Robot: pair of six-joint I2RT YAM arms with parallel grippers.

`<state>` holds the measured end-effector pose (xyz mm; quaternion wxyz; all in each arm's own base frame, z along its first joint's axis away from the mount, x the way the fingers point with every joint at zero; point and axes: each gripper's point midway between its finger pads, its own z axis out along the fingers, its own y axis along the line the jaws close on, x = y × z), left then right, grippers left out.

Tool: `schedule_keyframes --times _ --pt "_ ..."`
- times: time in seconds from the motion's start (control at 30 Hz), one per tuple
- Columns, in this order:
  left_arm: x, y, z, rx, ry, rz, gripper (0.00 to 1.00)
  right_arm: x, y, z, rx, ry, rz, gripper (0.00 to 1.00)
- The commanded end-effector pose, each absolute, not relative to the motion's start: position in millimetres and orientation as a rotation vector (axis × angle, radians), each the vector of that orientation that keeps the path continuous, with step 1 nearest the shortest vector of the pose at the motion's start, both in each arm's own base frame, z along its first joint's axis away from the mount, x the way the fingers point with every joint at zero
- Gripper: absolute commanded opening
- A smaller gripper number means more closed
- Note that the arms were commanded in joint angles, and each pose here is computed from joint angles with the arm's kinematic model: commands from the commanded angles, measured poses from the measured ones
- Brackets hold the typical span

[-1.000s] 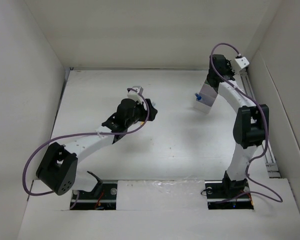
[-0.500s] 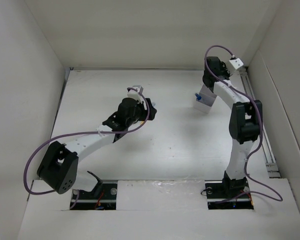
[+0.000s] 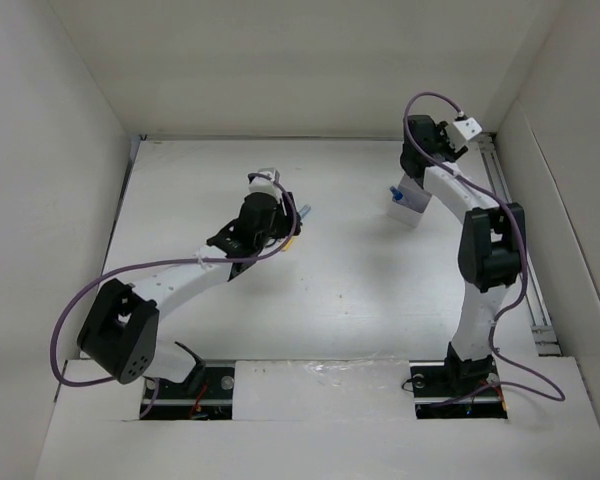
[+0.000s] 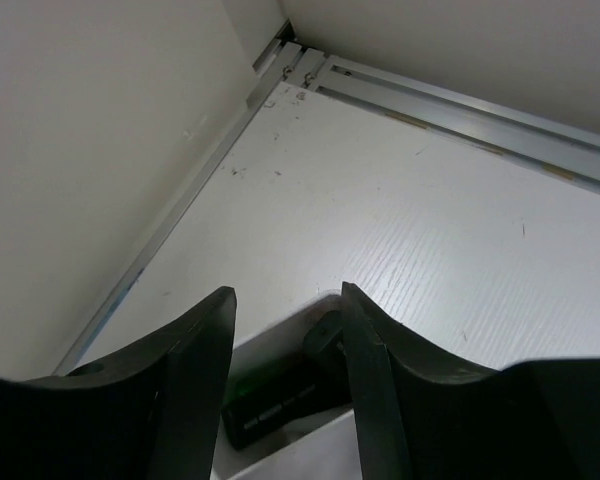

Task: Sort the stationery into containers
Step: Place the pen in the storage box, then pick up the scissors from the center of the board.

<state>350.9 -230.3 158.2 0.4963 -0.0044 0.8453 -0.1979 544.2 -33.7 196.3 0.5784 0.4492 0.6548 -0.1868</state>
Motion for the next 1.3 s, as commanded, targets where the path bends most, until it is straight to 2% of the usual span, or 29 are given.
schedule_keyframes --times 0.0,0.07,0.1,0.2,0.23,0.33,0.37,0.53,0.57,0.67,0.73,1.0,1.27 --pt "365 -220 172 -0.076 2.024 -0.396 0.53 527 -22 263 1.094 1.41 -0.26 0.53" --pt "368 -216 170 -0.092 2.024 -0.365 0.48 511 -11 273 1.087 1.443 -0.169 0.46" --pt "370 -214 171 -0.102 2.019 -0.349 0.4 505 -8 276 1.108 1.439 -0.116 0.33" --pt "376 -196 165 -0.151 2.029 -0.244 0.3 478 24 273 1.065 1.514 0.045 0.03" --pt "376 -191 160 -0.163 2.036 -0.204 0.19 470 32 269 1.06 1.534 0.089 0.0" --pt "384 -172 141 -0.243 2.076 -0.151 0.03 443 63 257 0.998 1.61 0.238 0.0" --pt "383 -169 127 -0.237 2.12 -0.133 0.0 436 68 253 0.983 1.631 0.256 0.0" --pt "383 -170 106 -0.21 2.215 -0.097 0.0 411 99 221 0.89 1.782 0.364 0.0" --pt "379 -168 99 -0.204 2.241 -0.077 0.03 407 102 221 0.882 1.786 0.371 0.02" --pt "373 -174 99 -0.156 2.256 -0.03 0.34 403 108 218 0.856 1.805 0.391 0.04" --pt "368 -173 87 -0.148 2.295 0.024 0.39 401 111 213 0.847 1.826 0.405 0.04" --pt "377 -169 66 -0.098 2.359 0.16 0.24 400 121 215 0.824 1.839 0.445 0.05" --pt "384 -160 47 -0.094 2.382 0.259 0.24 395 124 221 0.799 1.842 0.482 0.06"
